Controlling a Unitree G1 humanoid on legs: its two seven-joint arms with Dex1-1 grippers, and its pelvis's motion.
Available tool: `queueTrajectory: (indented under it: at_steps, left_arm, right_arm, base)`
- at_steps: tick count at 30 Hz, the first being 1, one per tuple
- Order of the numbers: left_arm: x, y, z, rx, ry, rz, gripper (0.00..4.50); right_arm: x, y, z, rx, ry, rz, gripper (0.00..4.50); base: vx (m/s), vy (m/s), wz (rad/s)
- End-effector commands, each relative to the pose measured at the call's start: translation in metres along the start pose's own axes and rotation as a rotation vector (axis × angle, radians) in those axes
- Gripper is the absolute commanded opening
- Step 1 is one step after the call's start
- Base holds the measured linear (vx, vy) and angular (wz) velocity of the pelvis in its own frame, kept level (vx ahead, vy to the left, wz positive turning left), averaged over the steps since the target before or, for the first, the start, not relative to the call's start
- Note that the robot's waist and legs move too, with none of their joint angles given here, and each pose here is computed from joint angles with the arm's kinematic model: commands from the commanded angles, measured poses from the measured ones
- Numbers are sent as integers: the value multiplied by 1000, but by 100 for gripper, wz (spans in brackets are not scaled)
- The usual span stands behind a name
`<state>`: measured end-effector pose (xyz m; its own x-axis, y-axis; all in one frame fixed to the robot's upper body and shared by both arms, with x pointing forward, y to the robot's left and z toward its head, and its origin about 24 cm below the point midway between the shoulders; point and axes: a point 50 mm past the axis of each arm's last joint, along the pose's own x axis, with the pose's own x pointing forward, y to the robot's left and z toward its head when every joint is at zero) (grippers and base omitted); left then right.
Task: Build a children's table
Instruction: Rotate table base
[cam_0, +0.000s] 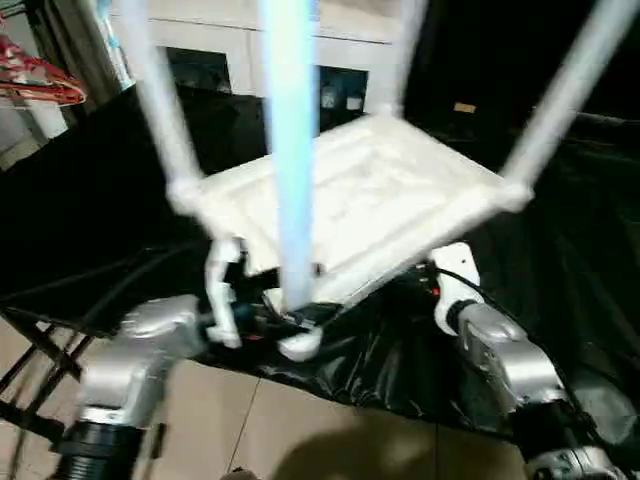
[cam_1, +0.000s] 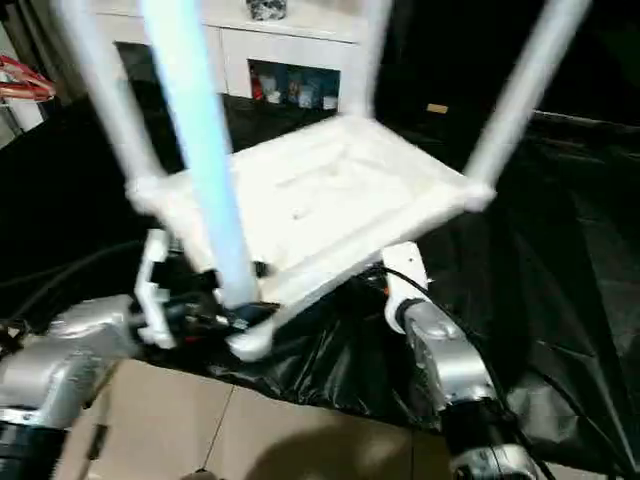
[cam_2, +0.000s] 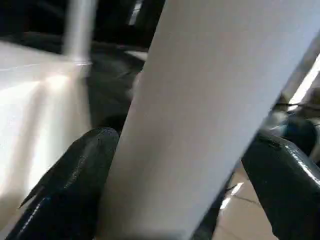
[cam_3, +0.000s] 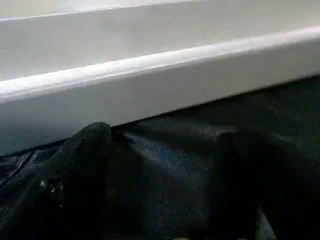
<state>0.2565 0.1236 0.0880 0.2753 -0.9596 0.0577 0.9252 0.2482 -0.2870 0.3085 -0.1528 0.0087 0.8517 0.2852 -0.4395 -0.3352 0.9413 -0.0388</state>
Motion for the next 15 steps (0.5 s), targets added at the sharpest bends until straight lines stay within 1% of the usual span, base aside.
queueTrajectory:
  at_steps: [1, 7, 8, 9, 11, 13, 15]
  left_arm:
    - [12, -8, 3, 0, -8, -44, 442]
    - [26, -12, 3, -5, -15, -76, 442]
    - [31, -13, 3, -2, -20, -80, 442]
    - [41, -15, 4, 0, -28, -90, 442]
    - [49, -13, 5, 17, -40, -75, 442]
    - [55, -13, 6, 12, -54, -76, 442]
    - [68, -15, 6, 17, -67, -90, 442]
  right_arm:
    - [7, 13, 9, -26, -35, 67, 450]
    - [12, 21, 7, -34, -29, 117, 450]
    - [14, 23, 7, -40, -32, 132, 450]
    - [16, 30, 6, -29, -42, 184, 450]
    - [16, 33, 5, -35, -44, 206, 450]
    - [17, 38, 4, -27, -52, 245, 450]
    - [18, 44, 2, -17, -50, 281, 450]
  base:
    - [0, 0, 0]
    - [0, 0, 0]
    - [0, 0, 0]
    - [0, 0, 0]
    - [0, 0, 0]
    - [0, 0, 0]
    - [0, 0, 0]
